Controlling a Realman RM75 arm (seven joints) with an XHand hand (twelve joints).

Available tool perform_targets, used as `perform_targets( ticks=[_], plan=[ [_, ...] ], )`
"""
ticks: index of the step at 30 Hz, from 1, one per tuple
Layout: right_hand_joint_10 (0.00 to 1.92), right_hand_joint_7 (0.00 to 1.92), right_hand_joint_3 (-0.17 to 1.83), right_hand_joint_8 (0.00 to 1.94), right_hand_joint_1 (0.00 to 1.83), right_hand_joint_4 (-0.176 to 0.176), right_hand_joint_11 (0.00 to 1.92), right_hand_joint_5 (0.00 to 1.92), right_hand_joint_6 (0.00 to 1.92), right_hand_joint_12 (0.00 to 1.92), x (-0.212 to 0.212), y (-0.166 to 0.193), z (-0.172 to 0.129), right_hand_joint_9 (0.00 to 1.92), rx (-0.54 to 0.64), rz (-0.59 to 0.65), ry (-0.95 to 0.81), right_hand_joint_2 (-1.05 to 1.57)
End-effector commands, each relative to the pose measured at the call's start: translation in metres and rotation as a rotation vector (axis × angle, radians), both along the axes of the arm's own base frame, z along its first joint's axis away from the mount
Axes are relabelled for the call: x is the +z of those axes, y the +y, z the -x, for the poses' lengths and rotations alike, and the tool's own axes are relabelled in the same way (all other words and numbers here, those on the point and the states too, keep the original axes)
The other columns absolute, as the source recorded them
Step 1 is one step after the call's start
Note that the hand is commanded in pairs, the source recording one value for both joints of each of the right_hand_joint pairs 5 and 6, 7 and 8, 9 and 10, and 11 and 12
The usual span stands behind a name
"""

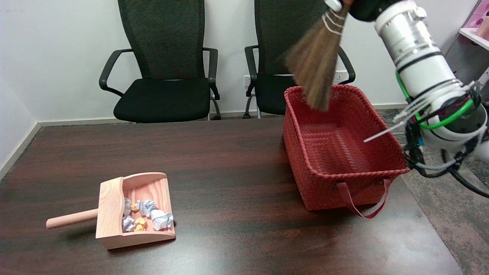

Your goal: Place the broom in the basket.

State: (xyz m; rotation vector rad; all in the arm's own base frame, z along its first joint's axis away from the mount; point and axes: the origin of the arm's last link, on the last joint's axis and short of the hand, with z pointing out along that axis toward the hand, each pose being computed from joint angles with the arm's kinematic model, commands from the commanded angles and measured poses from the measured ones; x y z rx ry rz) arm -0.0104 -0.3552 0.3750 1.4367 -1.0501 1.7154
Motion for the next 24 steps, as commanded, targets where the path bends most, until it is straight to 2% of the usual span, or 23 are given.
perform_targets(
  ticks=[1,5,13,24],
  plan=[
    [1.92,1.92,1.83,1.92,0.87,0.008,1.92,1.92,1.92,1.92,0.041,0.034,0.094,1.92,-0.072,0.289,0.282,1.37],
    [1.92,1.92,1.83,1.92,0.85,0.011,1.92,1.92,1.92,1.92,0.023,0.03,0.131,1.92,-0.087,0.282,0.375,1.38],
    [1.92,1.92,1.83,1.92,0.85,0.013,1.92,1.92,1.92,1.92,-0.014,0.022,0.191,1.92,-0.073,0.31,0.418,1.38],
    [1.92,1.92,1.83,1.92,0.84,0.014,1.92,1.92,1.92,1.92,-0.051,0.026,0.225,1.92,-0.099,0.228,0.507,1.39]
  ],
)
